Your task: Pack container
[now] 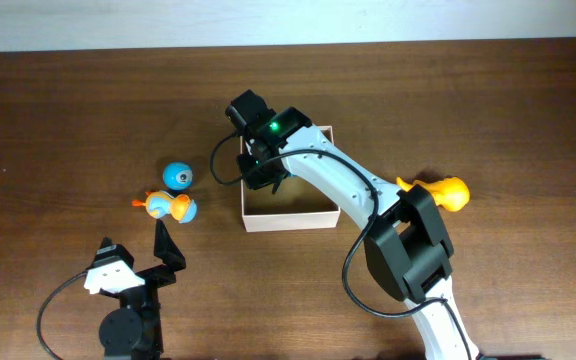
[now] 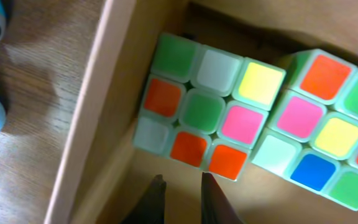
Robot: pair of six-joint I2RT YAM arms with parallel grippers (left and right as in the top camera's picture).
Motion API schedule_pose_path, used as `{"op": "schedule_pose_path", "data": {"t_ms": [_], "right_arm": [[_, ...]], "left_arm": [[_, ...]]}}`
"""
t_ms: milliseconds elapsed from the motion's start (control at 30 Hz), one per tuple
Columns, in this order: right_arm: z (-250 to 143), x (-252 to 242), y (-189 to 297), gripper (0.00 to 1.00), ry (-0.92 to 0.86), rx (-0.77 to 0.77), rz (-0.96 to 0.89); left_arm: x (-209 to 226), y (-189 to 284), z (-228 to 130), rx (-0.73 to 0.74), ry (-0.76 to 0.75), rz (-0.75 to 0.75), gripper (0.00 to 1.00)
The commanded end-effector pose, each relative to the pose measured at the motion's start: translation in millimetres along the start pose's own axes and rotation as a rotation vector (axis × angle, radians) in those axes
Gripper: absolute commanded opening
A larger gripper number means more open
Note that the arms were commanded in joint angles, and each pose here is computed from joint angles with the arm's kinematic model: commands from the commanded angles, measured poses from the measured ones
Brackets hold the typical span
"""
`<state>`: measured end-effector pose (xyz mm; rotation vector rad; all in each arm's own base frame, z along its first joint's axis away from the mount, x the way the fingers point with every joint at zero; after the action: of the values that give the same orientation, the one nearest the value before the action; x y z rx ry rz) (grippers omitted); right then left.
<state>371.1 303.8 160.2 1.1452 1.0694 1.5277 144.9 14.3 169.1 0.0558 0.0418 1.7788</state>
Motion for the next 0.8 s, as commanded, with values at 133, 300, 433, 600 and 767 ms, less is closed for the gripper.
{"op": "schedule_pose_path", "data": {"t_ms": [133, 300, 433, 600, 767], "right_arm": [[-16.4, 7.0, 10.3, 0.15, 0.013, 0.05, -0.021], [-22.3, 12.3, 10.1, 0.15, 0.028, 0.064, -0.025], [-20.5, 15.0, 9.9, 0.15, 0.033, 0.043, -0.02], [-16.2, 15.9, 9.6, 0.15, 0.034, 0.007, -0.024], [-15.4, 15.6, 9.6, 0.15, 0.035, -0.002, -0.031]], "left_arm": [[1.2, -0.1, -1.3, -0.003, -0.014, 0.012, 0.99], [1.2, -0.1, -1.3, -0.003, -0.014, 0.012, 0.99], [1.2, -0.1, -1.3, -0.003, -0.015, 0.012, 0.99], [1.2, -0.1, -1.3, -0.003, -0.014, 0.012, 0.99], [1.2, -0.1, -1.3, -0.003, -0.015, 0.012, 0.99]]}}
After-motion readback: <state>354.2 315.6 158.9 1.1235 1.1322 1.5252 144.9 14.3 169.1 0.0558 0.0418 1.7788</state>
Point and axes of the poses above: each gripper's point midway between its finger pads, its own y axis back along the fingers, its own x axis along the line the jaws close on, z = x × y, the point moved 10 cm from there along y, back along the fingers, and after that the axes turned 15 degrees about -y, right-handed, at the moved point
